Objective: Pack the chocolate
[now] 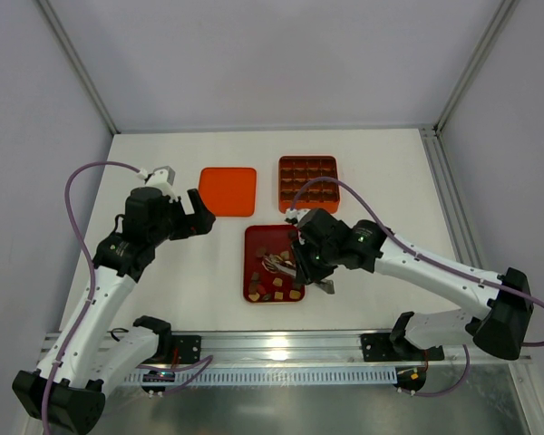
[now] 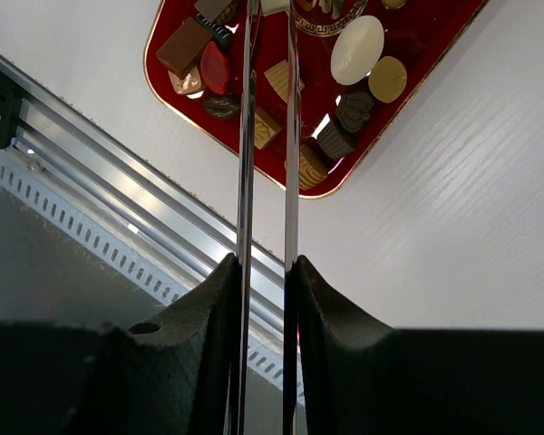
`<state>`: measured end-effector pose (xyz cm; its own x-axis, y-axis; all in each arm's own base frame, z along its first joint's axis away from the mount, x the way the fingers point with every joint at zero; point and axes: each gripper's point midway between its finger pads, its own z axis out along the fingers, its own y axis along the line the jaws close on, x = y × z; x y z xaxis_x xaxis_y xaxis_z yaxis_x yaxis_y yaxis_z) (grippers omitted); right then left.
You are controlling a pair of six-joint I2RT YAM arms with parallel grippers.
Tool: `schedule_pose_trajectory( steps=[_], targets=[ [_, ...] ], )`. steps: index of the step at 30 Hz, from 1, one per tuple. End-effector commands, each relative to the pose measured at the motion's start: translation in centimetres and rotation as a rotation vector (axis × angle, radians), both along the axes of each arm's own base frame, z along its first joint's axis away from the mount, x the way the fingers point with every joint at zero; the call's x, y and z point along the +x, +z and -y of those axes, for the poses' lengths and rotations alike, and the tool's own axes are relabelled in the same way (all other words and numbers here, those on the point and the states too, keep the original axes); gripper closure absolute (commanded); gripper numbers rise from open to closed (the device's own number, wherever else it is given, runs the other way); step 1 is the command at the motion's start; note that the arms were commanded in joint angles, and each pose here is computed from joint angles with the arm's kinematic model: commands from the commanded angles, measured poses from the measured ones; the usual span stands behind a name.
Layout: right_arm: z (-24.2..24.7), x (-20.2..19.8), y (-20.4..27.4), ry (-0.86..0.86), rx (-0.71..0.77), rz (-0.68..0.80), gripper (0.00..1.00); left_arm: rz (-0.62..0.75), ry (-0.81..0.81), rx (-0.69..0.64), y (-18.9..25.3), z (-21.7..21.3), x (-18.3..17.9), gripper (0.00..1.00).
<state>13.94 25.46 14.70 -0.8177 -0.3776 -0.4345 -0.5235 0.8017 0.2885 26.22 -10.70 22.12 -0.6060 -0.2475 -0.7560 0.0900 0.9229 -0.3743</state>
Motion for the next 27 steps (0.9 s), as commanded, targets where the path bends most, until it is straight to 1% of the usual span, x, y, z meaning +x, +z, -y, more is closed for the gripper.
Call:
schedule_pose_trajectory(
  steps=[1,5,9,10,12,13,14,15,17,18,20,21,22,24,26,27],
  targets=[
    [-0.6,0.8,2.7,-0.017,0.056,0.060,0.70,0.017,-0.004,-0.010,0.6,0.1,0.0,0.00],
    [-0.9,2.0,3.9,-0.027,0.089,0.077,0.70,0.013,-0.009,-0.012,0.6,0.2,0.0,0.00],
    [-0.5,5.4,5.2,-0.071,0.100,0.106,0.73,0.016,-0.008,-0.012,0.6,0.2,0.0,0.00],
    [-0.2,7.1,6.1,-0.096,0.127,0.123,0.73,0.014,-0.011,-0.013,0.6,0.2,0.0,0.00],
    [-0.2,9.3,7.4,-0.124,0.146,0.151,0.73,0.015,-0.013,-0.015,0.6,0.3,0.0,0.01],
    [0.7,11.1,7.7,-0.160,0.144,0.167,0.73,0.012,-0.013,-0.014,0.5,0.3,0.0,0.00],
    [0.8,12.0,8.1,-0.170,0.150,0.177,0.73,0.008,-0.015,-0.016,0.4,0.3,0.0,0.00],
    [0.8,13.3,9.4,-0.187,0.169,0.207,0.73,0.010,-0.016,-0.015,0.5,0.3,0.0,0.00],
    [1.3,15.8,9.4,-0.221,0.170,0.206,0.73,0.010,-0.017,-0.016,0.5,0.4,0.1,0.00],
    [1.3,17.2,10.6,-0.233,0.195,0.232,0.73,0.008,-0.017,-0.016,0.4,0.4,0.1,0.00],
    [1.8,20.2,10.0,-0.275,0.179,0.228,0.73,0.011,-0.013,-0.014,0.5,0.3,0.1,0.00],
    [2.1,20.7,10.9,-0.284,0.190,0.247,0.73,0.009,-0.013,-0.013,0.4,0.3,0.1,0.00],
    [2.5,22.1,9.7,-0.302,0.165,0.229,0.73,0.012,-0.012,-0.013,0.5,0.3,0.1,0.00],
    [2.5,23.9,10.0,-0.319,0.163,0.240,0.73,0.008,-0.010,-0.013,0.4,0.3,0.1,0.00],
    [2.8,25.6,8.5,-0.340,0.134,0.220,0.73,0.009,-0.008,-0.010,0.4,0.2,0.1,0.00],
    [2.9,26.5,8.8,-0.352,0.132,0.235,0.73,0.010,-0.006,-0.011,0.4,0.2,0.1,0.00]
  ],
)
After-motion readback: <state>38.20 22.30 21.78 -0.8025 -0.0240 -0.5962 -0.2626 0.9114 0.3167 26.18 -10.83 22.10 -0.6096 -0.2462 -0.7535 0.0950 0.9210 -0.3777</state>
